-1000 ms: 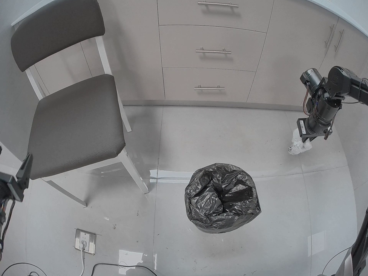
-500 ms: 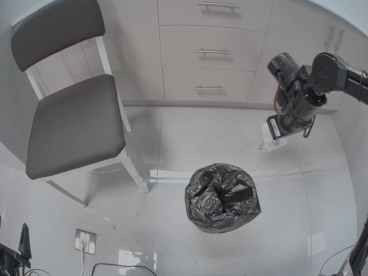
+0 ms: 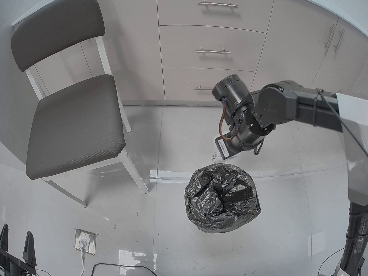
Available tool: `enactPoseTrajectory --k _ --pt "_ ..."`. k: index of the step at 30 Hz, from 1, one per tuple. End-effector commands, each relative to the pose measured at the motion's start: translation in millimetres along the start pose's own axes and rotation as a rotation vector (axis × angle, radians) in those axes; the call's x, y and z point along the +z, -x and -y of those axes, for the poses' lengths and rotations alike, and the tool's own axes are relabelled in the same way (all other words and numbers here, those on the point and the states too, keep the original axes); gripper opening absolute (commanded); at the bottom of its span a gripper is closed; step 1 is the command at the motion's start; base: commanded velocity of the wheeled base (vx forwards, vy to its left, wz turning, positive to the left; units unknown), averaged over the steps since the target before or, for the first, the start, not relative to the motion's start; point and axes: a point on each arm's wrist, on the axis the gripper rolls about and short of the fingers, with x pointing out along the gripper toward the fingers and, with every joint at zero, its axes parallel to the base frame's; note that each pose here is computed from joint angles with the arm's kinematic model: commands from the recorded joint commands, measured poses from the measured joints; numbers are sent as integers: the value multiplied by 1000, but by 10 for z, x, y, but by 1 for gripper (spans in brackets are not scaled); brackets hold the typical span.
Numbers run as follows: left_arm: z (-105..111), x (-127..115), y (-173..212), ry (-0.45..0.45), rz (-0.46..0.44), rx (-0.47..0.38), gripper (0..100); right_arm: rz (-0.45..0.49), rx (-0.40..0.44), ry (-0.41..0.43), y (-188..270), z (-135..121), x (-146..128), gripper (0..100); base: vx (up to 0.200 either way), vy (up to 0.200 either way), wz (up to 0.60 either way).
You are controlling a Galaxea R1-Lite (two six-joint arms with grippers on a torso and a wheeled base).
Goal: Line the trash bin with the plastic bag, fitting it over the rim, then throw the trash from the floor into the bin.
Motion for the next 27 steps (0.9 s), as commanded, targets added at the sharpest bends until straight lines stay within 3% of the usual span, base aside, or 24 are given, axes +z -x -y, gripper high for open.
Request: enactPoseTrajectory --k 1,15,27 --pt "-11 -28 10 1 4 35 100 -81 1 60 -371 -209 -142 0 0 0 0" --pt "-7 -36 8 -42 -3 11 100 -273 -27 153 -1012 -280 -476 0 0 0 0" --pt "-5 -37 6 -79 1 3 100 -316 -18 165 -1193 -363 -593 0 0 0 0"
